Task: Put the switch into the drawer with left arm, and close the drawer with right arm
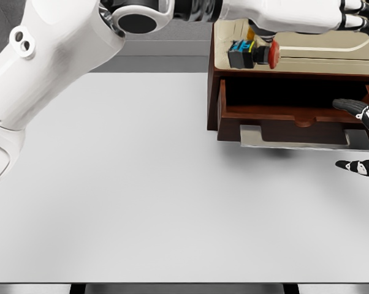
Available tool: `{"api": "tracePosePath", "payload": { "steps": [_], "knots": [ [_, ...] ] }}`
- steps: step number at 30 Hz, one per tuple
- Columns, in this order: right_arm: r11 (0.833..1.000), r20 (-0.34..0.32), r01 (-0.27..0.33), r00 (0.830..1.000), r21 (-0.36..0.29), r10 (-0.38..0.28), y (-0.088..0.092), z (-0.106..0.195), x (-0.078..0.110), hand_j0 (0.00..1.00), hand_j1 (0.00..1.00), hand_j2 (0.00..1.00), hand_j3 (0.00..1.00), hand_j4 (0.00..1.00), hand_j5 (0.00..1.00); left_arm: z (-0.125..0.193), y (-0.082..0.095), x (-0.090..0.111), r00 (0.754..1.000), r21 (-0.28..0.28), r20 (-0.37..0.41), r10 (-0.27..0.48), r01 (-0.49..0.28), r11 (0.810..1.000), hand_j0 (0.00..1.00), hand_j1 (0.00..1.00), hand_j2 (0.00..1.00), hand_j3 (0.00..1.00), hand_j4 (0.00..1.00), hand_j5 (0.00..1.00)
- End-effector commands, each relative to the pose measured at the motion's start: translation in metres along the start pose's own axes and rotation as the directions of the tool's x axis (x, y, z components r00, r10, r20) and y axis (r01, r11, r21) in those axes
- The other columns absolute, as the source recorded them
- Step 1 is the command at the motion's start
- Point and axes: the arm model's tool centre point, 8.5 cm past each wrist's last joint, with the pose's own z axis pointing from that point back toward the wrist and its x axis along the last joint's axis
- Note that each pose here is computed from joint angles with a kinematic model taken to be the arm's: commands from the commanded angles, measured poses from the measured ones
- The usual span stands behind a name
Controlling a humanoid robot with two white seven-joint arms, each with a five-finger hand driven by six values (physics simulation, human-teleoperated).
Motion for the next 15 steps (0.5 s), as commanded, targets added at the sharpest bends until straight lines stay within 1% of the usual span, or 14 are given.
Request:
{"api": "tracePosePath", "payload": {
  "steps": [1, 9, 12, 14, 15],
  "knots": [
    [1.000, 0.001, 0.005, 1.000, -0.004, -0.005, -0.001, 0.000, 0.000, 1.00, 1.00, 1.00, 1.00, 1.00, 1.00, -0.010, 0.002, 0.002, 1.000, 0.014, 0.010, 0.011, -0.011, 1.000, 1.00, 1.00, 1.00, 1.00, 1.00, 1.00],
    [1.000, 0.000, 0.006, 1.000, -0.003, -0.006, 0.000, 0.000, 0.000, 1.00, 1.00, 1.00, 1.00, 1.00, 1.00, -0.009, 0.004, 0.001, 1.000, 0.016, 0.007, 0.012, -0.012, 1.000, 1.00, 1.00, 1.00, 1.00, 1.00, 1.00],
    [1.000, 0.001, 0.005, 1.000, -0.004, -0.005, -0.001, 0.000, 0.000, 1.00, 1.00, 1.00, 1.00, 1.00, 1.00, -0.008, 0.009, 0.002, 1.000, 0.023, 0.015, 0.005, -0.006, 1.000, 1.00, 1.00, 1.00, 1.00, 1.00, 1.00],
    [1.000, 0.001, 0.007, 1.000, -0.004, -0.007, 0.000, 0.000, 0.000, 1.00, 1.00, 1.00, 1.00, 1.00, 1.00, -0.009, 0.014, 0.008, 0.998, 0.057, 0.044, 0.034, -0.036, 0.998, 1.00, 1.00, 1.00, 1.00, 1.00, 1.00],
    [1.000, 0.000, 0.007, 1.000, -0.004, -0.007, 0.000, 0.000, 0.000, 1.00, 1.00, 1.00, 1.00, 1.00, 1.00, -0.009, 0.018, 0.012, 0.998, 0.070, 0.059, 0.033, -0.037, 0.997, 1.00, 1.00, 1.00, 1.00, 1.00, 1.00]
  ]
}}
